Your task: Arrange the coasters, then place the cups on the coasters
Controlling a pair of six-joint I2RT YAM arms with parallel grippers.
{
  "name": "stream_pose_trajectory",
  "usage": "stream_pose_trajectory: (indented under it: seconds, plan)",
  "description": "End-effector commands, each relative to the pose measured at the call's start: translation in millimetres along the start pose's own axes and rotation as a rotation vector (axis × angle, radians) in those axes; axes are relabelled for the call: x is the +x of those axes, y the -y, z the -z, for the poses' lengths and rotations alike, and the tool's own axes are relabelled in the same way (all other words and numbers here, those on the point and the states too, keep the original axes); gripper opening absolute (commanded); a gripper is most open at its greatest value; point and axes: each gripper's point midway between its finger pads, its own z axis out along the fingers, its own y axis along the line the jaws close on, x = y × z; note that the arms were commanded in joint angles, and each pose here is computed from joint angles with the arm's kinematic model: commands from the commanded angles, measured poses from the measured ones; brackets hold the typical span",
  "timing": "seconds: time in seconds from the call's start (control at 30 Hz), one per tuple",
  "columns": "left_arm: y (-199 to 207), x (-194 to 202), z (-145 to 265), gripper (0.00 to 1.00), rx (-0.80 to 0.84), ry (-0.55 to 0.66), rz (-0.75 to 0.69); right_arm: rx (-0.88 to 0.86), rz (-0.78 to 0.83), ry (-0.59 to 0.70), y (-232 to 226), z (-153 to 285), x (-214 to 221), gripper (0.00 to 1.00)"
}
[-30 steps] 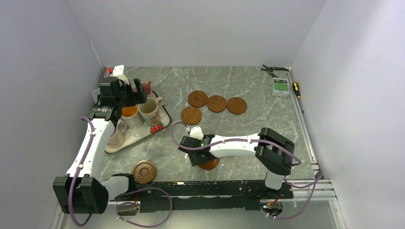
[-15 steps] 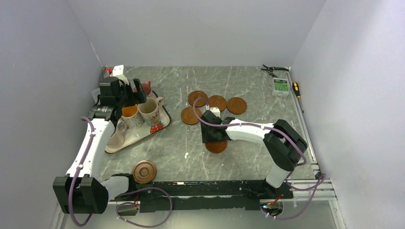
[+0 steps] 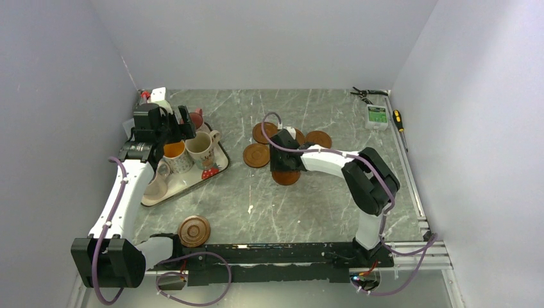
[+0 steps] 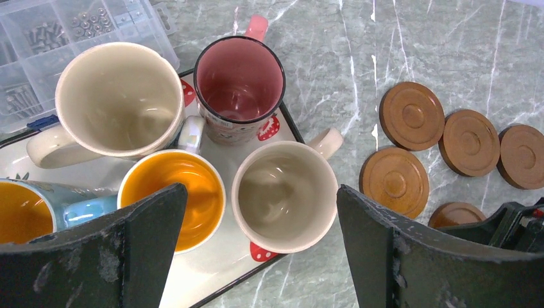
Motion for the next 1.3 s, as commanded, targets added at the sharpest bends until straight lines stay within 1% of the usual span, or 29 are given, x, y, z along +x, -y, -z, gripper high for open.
stream_pose_trajectory:
  seconds: [0.0,1.0,1.13,1.27]
  plan:
    - [2,-14,5,0.93,0.007,0.062,-0.015,0.018,0.005,-0.035,12,-25,3,0.55]
    - [0,-12,3,0.94,-0.005,0.056,-0.016,0.036,0.008,0.003,21,-40,-28,0.54]
    - [0,-12,3,0.94,-0.006,0.056,-0.016,0.032,0.013,0.010,20,-34,-33,0.55]
    - [0,-12,3,0.94,-0.006,0.056,-0.017,-0.011,0.011,0.042,12,-16,-42,0.57]
